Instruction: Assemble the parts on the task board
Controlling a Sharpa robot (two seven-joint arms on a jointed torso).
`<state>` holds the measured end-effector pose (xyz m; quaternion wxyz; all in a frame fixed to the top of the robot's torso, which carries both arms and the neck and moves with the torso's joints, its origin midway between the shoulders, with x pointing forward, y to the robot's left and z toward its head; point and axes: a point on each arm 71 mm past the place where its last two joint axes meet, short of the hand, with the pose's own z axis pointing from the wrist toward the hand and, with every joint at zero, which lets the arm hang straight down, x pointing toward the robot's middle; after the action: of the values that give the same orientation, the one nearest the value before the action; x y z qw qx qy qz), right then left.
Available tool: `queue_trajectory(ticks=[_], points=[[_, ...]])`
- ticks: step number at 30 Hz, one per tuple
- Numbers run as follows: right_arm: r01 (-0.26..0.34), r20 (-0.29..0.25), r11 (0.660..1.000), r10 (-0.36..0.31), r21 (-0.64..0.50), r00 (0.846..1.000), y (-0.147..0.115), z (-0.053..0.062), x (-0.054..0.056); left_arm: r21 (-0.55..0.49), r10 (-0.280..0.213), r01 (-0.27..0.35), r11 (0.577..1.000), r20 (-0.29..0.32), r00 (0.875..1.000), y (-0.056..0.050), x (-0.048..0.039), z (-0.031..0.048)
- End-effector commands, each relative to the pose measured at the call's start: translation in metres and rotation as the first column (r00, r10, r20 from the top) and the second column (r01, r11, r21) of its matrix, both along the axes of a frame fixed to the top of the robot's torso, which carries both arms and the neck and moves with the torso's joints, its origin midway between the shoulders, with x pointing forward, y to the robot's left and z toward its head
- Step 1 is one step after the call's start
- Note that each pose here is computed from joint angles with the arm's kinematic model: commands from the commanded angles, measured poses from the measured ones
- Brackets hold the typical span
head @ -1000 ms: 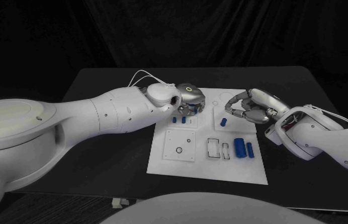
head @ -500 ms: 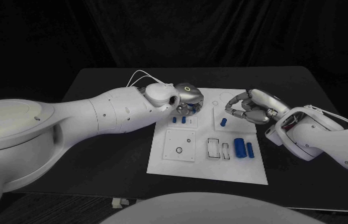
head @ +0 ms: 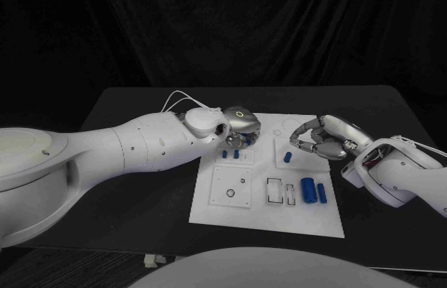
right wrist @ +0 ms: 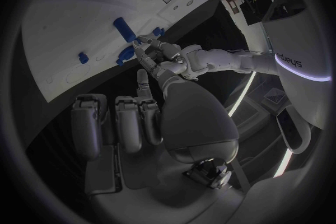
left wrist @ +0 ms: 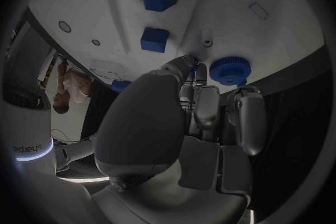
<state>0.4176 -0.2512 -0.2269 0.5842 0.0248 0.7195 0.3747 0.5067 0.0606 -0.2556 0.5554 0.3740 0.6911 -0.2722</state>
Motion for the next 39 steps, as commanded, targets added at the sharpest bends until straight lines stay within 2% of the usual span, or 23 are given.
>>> queue_trajectory(ticks=[1, 6, 9, 17, 20, 29, 39], points=[[-0.001, -0.008, 1.0, 0.0, -0.007, 1.0, 0.0, -0.002, -0.001, -0.033, -0.02, 0.021, 0.999, 0.021, 1.0, 0.0, -0.003, 0.0012], [0.0, -0.01, 1.0, 0.0, -0.009, 1.0, -0.001, -0.002, -0.001, -0.063, -0.026, 0.028, 0.998, 0.038, 0.999, 0.008, -0.0076, 0.0046], [0.001, -0.011, 1.0, -0.001, -0.01, 1.0, -0.001, -0.002, -0.001, -0.074, -0.025, 0.028, 0.997, 0.047, 0.999, 0.015, -0.0102, 0.0098], [0.003, -0.013, 1.0, -0.003, -0.012, 1.0, -0.002, -0.003, -0.001, -0.097, -0.015, 0.019, 0.995, 0.04, 0.999, 0.035, -0.0065, 0.0434], [0.002, -0.015, 1.0, -0.002, -0.011, 1.0, -0.002, -0.003, -0.001, -0.101, -0.006, 0.01, 0.995, 0.042, 0.999, 0.043, -0.0046, 0.0508], [0.0, -0.018, 1.0, 0.0, -0.011, 1.0, -0.001, -0.004, -0.001, -0.082, 0.006, -0.003, 0.997, 0.028, 1.0, 0.052, 0.0003, 0.0528], [-0.001, -0.025, 1.0, 0.0, -0.012, 1.0, -0.001, -0.007, -0.003, -0.057, 0.007, -0.007, 0.998, 0.003, 1.0, 0.052, 0.0033, 0.0467]])
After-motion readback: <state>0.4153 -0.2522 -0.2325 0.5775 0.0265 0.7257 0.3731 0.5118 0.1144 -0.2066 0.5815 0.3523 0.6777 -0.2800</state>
